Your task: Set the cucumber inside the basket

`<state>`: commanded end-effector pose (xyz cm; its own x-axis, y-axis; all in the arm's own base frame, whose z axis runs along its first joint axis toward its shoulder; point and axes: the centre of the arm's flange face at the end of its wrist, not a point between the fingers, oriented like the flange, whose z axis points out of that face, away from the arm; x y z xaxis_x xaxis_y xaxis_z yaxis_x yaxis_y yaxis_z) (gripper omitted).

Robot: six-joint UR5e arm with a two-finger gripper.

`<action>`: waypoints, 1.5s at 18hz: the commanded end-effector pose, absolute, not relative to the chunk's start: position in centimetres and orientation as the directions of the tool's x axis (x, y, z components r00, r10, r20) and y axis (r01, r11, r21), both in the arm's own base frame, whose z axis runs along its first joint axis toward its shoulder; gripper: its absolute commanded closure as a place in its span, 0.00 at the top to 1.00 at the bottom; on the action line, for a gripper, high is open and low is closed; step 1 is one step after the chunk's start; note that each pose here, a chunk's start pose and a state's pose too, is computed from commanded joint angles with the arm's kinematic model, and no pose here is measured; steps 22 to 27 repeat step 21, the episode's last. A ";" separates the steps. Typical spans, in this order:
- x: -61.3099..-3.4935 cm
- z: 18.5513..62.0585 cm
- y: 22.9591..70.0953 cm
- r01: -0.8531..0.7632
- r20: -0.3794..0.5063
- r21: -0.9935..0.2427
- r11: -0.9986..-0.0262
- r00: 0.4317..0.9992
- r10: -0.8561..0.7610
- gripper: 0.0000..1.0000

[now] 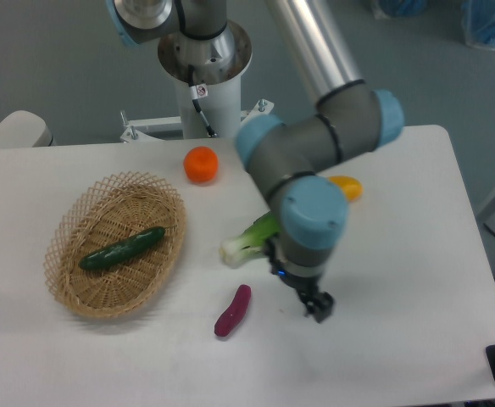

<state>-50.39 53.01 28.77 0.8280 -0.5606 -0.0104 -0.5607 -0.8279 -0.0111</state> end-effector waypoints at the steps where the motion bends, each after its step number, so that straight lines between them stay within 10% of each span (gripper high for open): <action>1: -50.8 28.3 52.9 -0.567 -0.009 -0.011 -0.824 0.824 -0.567 1.00; 27: -53.0 26.4 52.1 -0.619 -0.015 -0.011 -0.785 0.785 -0.619 1.00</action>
